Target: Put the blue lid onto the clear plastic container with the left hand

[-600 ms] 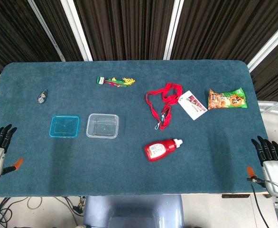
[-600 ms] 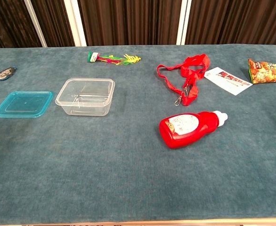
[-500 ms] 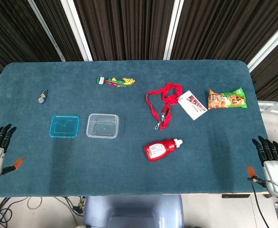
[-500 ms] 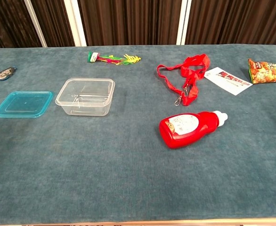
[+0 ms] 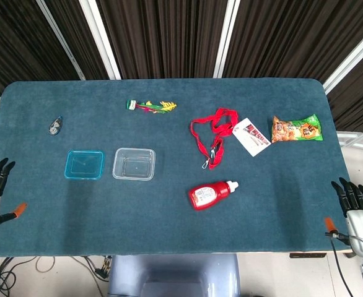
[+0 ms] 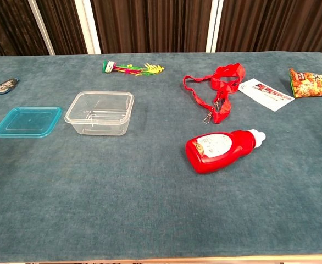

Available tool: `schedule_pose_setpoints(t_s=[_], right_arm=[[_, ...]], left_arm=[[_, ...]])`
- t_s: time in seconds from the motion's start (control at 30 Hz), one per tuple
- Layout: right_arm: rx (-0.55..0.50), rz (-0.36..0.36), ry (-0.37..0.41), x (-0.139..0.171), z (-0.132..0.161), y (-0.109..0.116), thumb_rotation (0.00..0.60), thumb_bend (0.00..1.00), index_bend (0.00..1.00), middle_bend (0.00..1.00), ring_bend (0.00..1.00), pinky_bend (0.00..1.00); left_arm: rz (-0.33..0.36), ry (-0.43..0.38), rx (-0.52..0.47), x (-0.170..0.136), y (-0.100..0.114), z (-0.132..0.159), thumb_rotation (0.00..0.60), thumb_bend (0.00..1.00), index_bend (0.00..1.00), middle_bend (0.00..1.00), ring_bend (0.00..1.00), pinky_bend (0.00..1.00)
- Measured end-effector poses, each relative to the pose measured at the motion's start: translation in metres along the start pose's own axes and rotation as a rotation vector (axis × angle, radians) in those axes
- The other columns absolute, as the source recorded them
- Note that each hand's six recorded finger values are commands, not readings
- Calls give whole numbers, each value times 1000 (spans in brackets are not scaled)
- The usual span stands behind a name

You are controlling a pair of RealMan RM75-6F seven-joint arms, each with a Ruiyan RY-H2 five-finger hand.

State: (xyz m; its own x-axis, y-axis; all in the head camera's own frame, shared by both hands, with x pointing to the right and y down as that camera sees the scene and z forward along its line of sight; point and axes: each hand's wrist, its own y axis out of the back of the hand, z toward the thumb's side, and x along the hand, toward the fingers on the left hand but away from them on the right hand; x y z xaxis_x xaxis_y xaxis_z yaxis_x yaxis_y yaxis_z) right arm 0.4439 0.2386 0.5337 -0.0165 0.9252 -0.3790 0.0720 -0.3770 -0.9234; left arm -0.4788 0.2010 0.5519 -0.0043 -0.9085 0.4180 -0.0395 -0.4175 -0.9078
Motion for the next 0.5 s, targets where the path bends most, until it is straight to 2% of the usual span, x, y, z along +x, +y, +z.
schedule_pose_setpoints(t_s=[0.2,0.3,0.5], right_arm=[[1,3,-3,0,-1,0,600,394,56,39,32,0],[0,1,-9,1,-1,1,600,393,56,38,32,0],[-20,-3,-43,3,-4,2,600,394,56,38,32,0]], left_arm=[[3,9,2,4,0,-4,600,180,0,0,0,0],[2,15,6,5,-1,-5,600,148,0,0,0,0],[-11,53,18,16,-4,-12,600,127,0,0,0,0]])
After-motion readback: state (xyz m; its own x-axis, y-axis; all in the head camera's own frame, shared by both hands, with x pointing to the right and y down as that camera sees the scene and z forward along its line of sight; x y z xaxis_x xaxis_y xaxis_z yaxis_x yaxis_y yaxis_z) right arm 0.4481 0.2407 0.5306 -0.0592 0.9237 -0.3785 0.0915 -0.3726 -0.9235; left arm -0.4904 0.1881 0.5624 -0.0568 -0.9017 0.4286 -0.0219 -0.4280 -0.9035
